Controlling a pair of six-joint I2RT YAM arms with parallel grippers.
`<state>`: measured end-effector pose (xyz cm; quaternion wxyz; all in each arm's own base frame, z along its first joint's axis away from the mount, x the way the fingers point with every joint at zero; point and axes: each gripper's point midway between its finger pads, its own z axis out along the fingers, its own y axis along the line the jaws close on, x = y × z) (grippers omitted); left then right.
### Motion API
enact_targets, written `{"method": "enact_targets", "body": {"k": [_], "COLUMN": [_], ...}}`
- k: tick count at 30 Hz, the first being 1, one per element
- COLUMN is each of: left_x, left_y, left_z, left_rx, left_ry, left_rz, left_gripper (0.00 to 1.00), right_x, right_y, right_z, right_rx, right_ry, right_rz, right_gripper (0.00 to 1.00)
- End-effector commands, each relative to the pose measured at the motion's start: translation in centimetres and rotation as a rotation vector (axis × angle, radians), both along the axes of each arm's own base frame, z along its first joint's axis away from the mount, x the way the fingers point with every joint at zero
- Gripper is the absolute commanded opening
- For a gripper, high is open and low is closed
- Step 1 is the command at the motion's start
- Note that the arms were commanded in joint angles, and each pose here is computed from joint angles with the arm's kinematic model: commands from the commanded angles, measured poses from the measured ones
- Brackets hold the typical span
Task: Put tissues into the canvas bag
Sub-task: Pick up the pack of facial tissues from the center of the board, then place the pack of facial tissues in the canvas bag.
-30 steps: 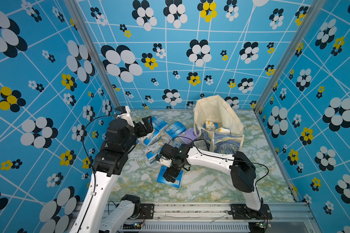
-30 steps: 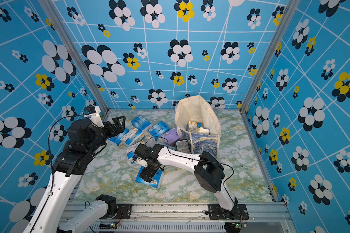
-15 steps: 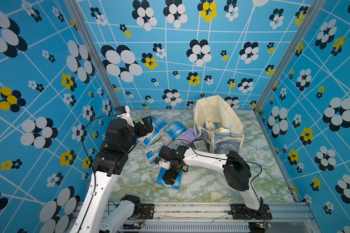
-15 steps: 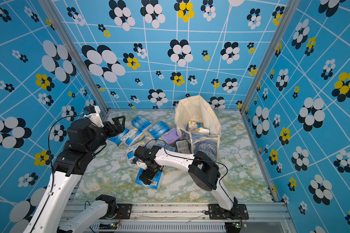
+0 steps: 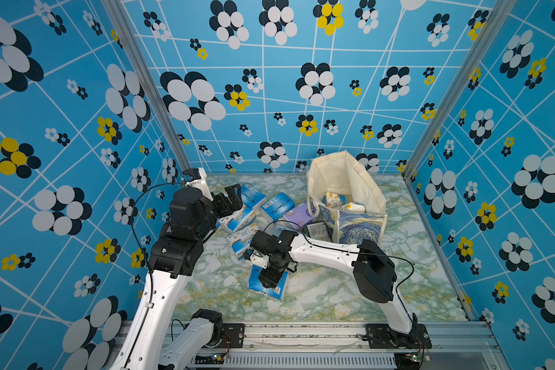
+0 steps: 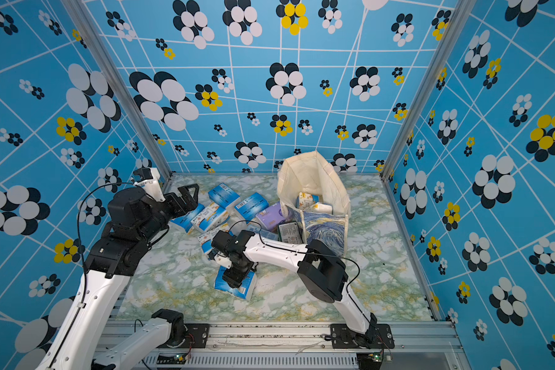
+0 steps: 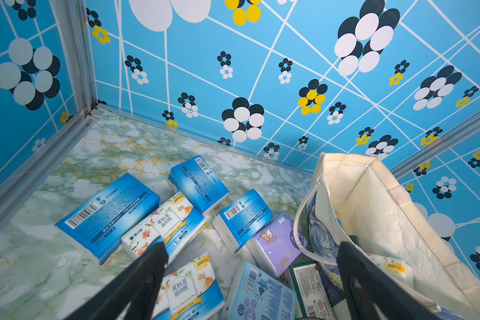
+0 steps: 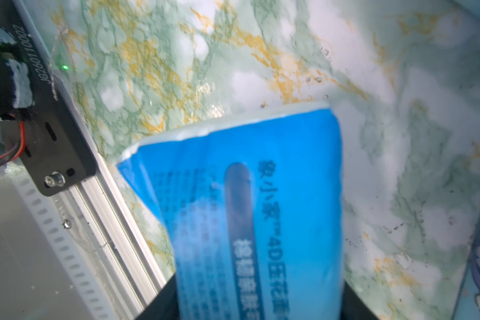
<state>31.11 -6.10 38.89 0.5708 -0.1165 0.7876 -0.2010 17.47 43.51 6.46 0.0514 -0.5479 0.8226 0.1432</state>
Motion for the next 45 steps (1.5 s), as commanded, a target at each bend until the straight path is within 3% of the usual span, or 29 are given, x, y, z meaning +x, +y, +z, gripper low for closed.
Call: {"method": "enact_targets", "body": {"k": [1,9,17,21,25,30,36,45], "left_x": [0.2,0.3,0.6,1.2,1.8,3.0,4.4,6.3], "left_y": [0.2,0.2,0.0,-0.6,-1.6,-3.9,-8.3,-11.4], "left_z": [-0.3,-1.1,-2.1,-2.8,-3.6,-5.6,-7.8,-9.6], "left_rx": [0.01,0.039,0.062,0.059,0.051,0.039,0.124,0.252], "left_ry": [0.003,0.028,0.066,0.095,0.134,0.215,0.309,0.353], "left_rz": [0.001,-0.002,-0.015,-0.046,-0.093,-0.181,-0.296,-0.31], "left_gripper": [0.99,0.99,0.99,0.99,0.99,0.99,0.99,0.99], "right_x": [1.0,4.8,11.8,15.1,18.2,21.9,24.0,22.6], "right_y": [-0.4,-1.0,-6.6,-10.8,-15.7,-22.5,-29.4,-31.5], "right_z": [3.6,13.8,26.7,32.8,36.3,36.9,32.8,25.2], "right_rx": [0.053,0.298,0.442,0.461,0.393,0.296,0.105,-0.01], "right_ry": [-0.063,-0.207,-0.593,-0.791,-0.966,-1.025,-0.98,-0.775], "right_rz": [-0.031,-0.154,-0.381,-0.53,-0.68,-0.875,-1.028,-1.052], "right_gripper": [0.55,0.36,0.36,0.36,0.38,0.38,0.38,0.38]}}
